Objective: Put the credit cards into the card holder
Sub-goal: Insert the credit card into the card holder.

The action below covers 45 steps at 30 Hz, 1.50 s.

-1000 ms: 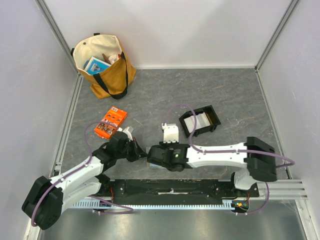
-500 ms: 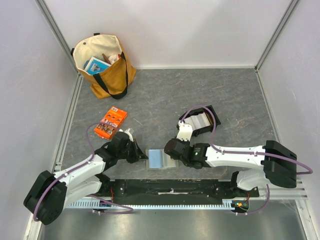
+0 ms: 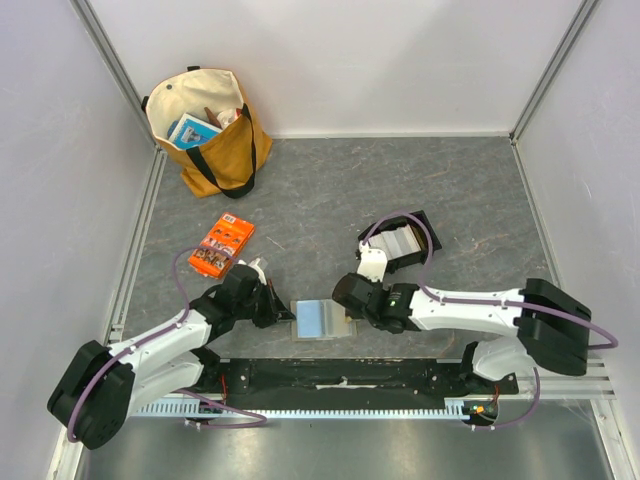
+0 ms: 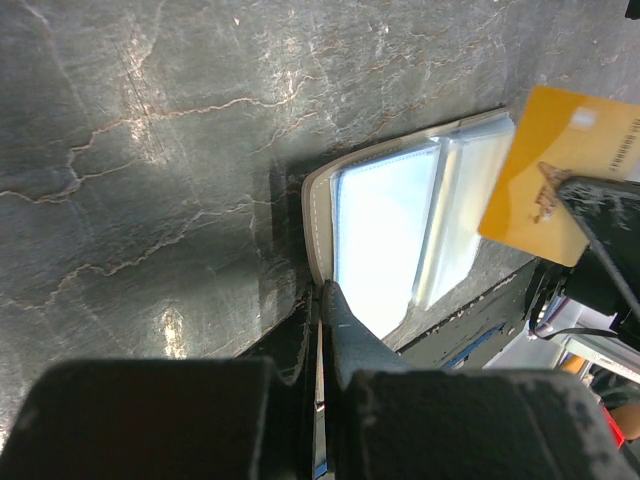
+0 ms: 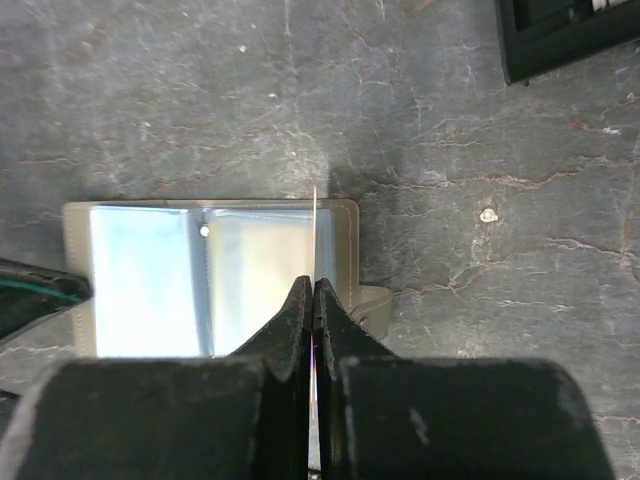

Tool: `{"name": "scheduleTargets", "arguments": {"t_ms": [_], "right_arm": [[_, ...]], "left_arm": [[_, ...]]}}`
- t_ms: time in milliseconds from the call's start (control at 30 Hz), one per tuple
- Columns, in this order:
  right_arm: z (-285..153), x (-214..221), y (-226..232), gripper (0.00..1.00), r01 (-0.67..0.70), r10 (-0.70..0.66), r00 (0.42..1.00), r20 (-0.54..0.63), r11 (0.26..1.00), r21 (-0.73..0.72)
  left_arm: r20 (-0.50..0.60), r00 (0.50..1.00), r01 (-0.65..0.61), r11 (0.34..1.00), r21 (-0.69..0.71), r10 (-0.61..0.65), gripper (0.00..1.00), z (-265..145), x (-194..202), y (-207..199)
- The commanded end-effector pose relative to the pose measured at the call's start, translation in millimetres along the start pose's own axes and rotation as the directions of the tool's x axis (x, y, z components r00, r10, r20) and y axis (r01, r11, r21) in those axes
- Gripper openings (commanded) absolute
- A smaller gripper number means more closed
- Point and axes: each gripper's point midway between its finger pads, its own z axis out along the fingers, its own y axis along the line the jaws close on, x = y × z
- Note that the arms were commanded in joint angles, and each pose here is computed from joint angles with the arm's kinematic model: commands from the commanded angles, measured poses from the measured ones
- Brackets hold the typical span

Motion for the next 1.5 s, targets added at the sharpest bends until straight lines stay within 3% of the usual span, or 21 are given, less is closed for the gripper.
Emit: {"name": "scheduleTargets", "arguments": {"t_ms": [0,433,800,1133,1467], "right_arm": [[10.8,11.2,7.7,0.00,0.024,-0.023,0.999,-0.047,1.000,0.011],[19.9,16.2,34.3,0.00,0.019,-0.024,0.997,-0.079,0.998,-0.061],[10.6,8.6,96.0,0.00,0.003,-0.035,0.994,-0.105,0.957,-0.289],[4.1,7.6,134.4,0.00,0.011,-0.071,0.989,-0.132,0.914,-0.406],[-35.5,-51.9,108.2,0.00,-0.003,0.030,0.998,0.064,0.923,-0.384]], "left_arm": [[0.024,1.000,-0.010,1.000,0.012,0.010,0.02,0.8,-5.8,-3.3],[0.022,1.000,-0.004,1.000,0.018,0.003,0.02,2.0,-5.5,-3.6],[0.012,1.000,0.010,1.000,0.014,-0.010,0.02,6.0,-2.1,0.9],[0.016,1.000,0.011,1.000,0.013,-0.012,0.02,6.8,-2.4,1.5],[0.017,1.000,0.019,1.000,0.008,-0.019,0.02,7.2,-0.9,3.9]]}}
